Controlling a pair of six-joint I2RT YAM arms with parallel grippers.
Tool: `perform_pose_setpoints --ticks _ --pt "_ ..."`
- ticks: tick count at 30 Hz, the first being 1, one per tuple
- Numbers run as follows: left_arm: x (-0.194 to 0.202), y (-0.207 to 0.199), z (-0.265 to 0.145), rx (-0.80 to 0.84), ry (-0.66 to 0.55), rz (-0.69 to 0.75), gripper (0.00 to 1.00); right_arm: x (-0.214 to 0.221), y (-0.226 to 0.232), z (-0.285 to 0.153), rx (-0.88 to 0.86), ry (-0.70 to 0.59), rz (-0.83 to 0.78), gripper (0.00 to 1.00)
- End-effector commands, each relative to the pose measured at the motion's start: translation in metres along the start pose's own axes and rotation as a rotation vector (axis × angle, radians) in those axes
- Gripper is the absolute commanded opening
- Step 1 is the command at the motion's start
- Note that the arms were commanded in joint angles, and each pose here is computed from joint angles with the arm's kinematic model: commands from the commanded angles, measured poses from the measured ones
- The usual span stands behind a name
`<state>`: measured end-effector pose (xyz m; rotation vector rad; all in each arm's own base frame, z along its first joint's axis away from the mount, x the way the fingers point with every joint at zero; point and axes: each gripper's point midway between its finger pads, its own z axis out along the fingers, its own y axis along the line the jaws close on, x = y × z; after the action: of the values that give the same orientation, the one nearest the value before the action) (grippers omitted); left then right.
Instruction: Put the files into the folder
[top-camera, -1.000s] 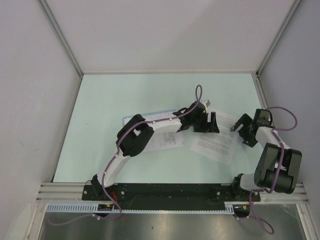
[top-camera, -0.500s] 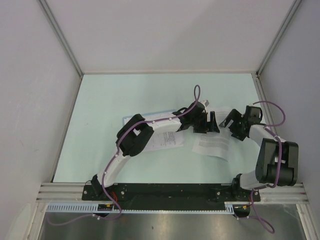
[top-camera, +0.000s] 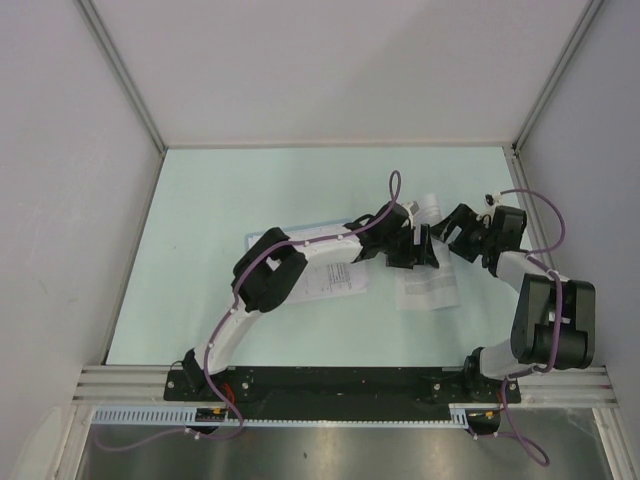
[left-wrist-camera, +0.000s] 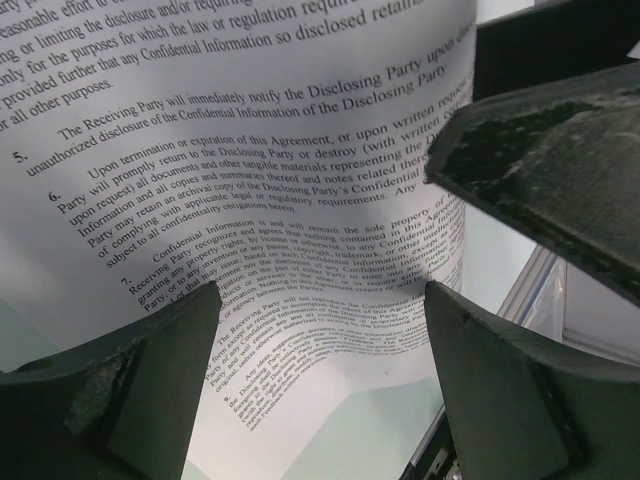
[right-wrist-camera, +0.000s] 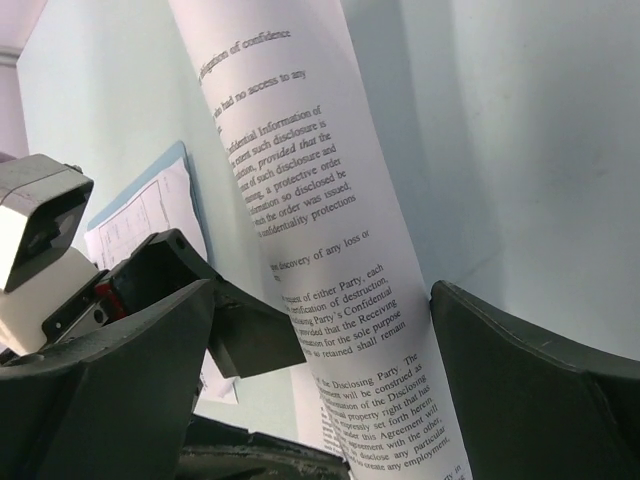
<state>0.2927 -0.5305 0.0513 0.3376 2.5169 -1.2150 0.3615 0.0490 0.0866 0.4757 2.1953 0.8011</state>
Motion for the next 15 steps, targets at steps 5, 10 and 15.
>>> perform_pose_setpoints --ticks 5,10,15 --pt "0.007 0.03 -0.01 -0.044 0.079 -0.037 0.89 0.005 0.002 0.003 -0.086 0.034 -0.032 0.98" --pt "-0.01 0.051 -0.017 -0.07 0.067 -0.048 0.89 0.019 -0.004 -0.01 -0.037 0.081 0.06 0.99" --pt "-0.017 0.067 -0.02 -0.059 0.076 -0.094 0.89 0.025 0.015 -0.02 -0.122 0.095 0.124 1.0"
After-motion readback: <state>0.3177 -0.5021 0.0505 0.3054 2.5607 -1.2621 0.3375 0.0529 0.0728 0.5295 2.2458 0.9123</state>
